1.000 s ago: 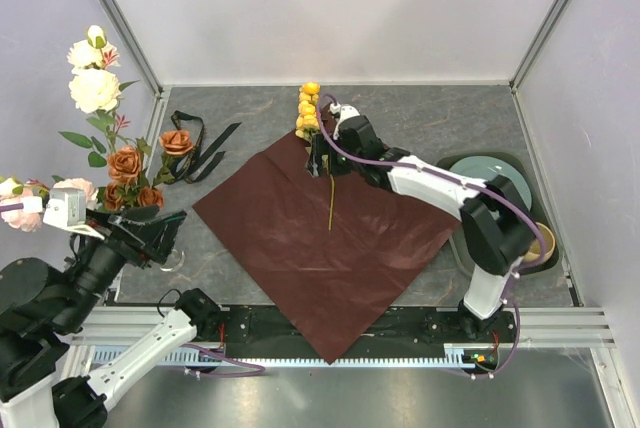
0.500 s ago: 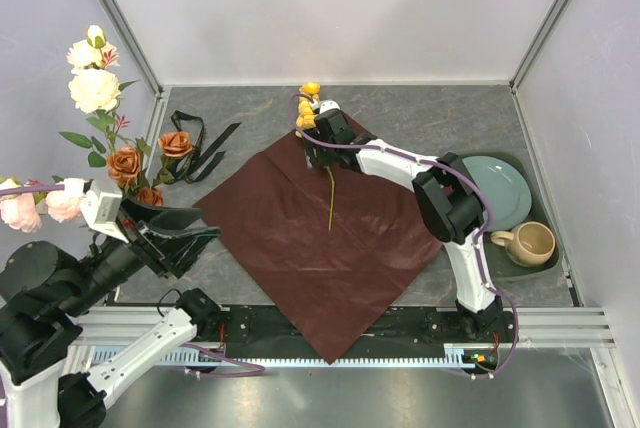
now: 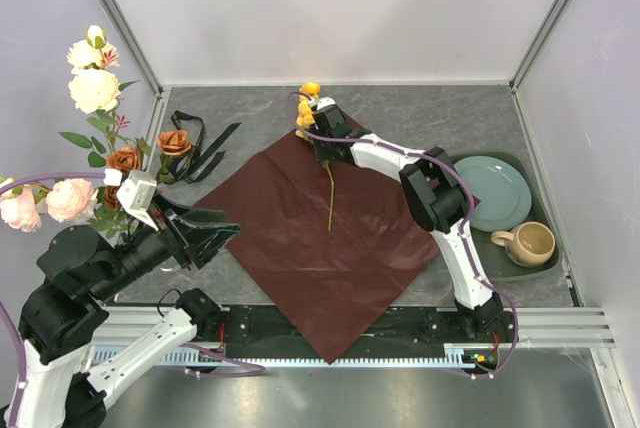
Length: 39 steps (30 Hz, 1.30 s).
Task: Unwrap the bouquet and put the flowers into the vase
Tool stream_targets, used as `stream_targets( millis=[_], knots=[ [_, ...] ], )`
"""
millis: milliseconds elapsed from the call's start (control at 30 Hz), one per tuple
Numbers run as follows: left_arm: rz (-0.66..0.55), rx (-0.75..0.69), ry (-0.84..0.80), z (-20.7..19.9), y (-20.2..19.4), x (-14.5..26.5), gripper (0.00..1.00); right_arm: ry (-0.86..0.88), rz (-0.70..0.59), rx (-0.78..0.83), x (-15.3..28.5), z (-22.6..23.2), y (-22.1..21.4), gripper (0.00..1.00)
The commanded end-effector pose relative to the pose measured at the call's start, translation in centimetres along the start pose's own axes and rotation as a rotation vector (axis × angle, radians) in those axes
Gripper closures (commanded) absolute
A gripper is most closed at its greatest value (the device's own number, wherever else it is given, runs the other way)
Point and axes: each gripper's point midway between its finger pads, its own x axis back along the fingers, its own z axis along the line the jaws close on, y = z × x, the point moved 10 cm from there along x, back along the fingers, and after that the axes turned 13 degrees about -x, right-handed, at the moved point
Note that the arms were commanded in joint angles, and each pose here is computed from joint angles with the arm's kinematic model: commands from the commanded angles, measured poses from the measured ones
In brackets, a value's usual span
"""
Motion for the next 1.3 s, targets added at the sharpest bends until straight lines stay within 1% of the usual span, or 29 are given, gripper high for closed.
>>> stream_targets(
  millis=[0,33,67,133,200,233,267,333,367,433,467,533,567,600,633,667,700,733,800,833,967,1067,1167,1267],
  knots=[
    [-0.051,0.055,-0.006,-0.4,0.9,0.1,0.43,0.080,-0.072,0.001,0.6,1.1,2.8,0.77],
    [-0.050,0.058,0.007,-0.3,1.0,0.1,0.43,0.093,-0.078,0.003,1.0,1.3,3.1,0.87],
    [-0.052,0.059,0.015,-0.3,1.1,0.2,0.43,0.108,-0.090,0.001,1.5,1.5,3.5,0.90],
    [-0.060,0.061,0.035,-0.2,1.4,0.1,0.43,0.155,-0.122,-0.021,3.5,2.0,4.7,0.94],
    [-0.054,0.061,0.052,0.0,1.3,-0.2,0.43,0.254,-0.168,-0.038,6.0,2.9,6.0,0.96],
    [-0.049,0.061,0.061,0.1,1.3,-0.3,0.43,0.277,-0.185,-0.050,6.9,3.2,6.4,0.99],
    [-0.050,0.064,0.078,0.2,1.2,-0.4,0.43,0.351,-0.193,-0.069,8.0,3.8,6.9,1.00],
    [-0.045,0.087,0.100,0.4,1.0,-0.7,0.43,0.434,-0.225,-0.089,10.8,4.3,7.8,1.00],
    [-0.042,0.104,0.115,0.5,0.8,-0.9,0.43,0.518,-0.238,-0.111,12.1,5.0,8.2,1.00],
    [-0.049,0.120,0.116,0.6,0.7,-1.2,0.43,0.602,-0.252,-0.131,14.7,5.0,8.0,1.00],
    [-0.040,0.137,0.107,0.6,0.2,-1.5,0.40,0.659,-0.282,-0.176,15.9,5.4,8.4,0.99],
    [-0.051,0.146,0.071,0.4,0.0,-2.3,0.36,0.710,-0.284,-0.242,18.0,5.1,7.7,0.98],
    [-0.032,0.159,0.039,0.4,-0.5,-2.9,0.32,0.763,-0.321,-0.274,18.9,5.4,8.1,0.98],
    [-0.039,0.162,0.021,0.3,-0.4,-3.5,0.30,0.829,-0.277,-0.358,20.0,5.5,7.3,0.98],
    [-0.033,0.165,0.005,0.3,-0.5,-4.0,0.30,0.874,-0.278,-0.396,20.7,5.8,7.2,0.98],
    [-0.015,0.170,-0.023,0.2,-0.8,-4.5,0.30,0.949,-0.320,-0.422,21.9,6.2,7.7,0.98],
    [0.006,0.174,-0.032,0.2,-0.9,-5.3,0.30,1.004,-0.292,-0.479,23.2,6.9,7.1,0.98],
    [0.005,0.173,-0.045,0.2,-0.8,-5.9,0.30,1.032,-0.301,-0.492,24.0,7.3,7.1,0.97],
    [0.047,0.177,-0.061,0.4,-1.2,-7.2,0.30,1.086,-0.327,-0.515,26.8,8.5,7.0,0.95],
    [0.057,0.181,-0.068,0.4,-1.2,-7.7,0.31,1.086,-0.352,-0.551,27.7,8.7,7.2,0.95],
    [0.121,0.198,-0.123,0.4,-2.0,-9.5,0.30,1.152,-0.413,-0.596,31.8,9.8,7.2,0.95],
    [0.146,0.203,-0.085,0.8,-2.6,-10.2,0.29,1.185,-0.424,-0.618,33.5,10.0,7.1,0.96],
    [0.170,0.221,-0.082,0.9,-3.0,-10.8,0.29,1.214,-0.424,-0.634,34.6,10.2,6.8,0.96],
    [0.195,0.241,-0.086,0.9,-3.3,-11.4,0.32,1.241,-0.419,-0.637,35.4,10.5,6.4,0.96]
  ],
)
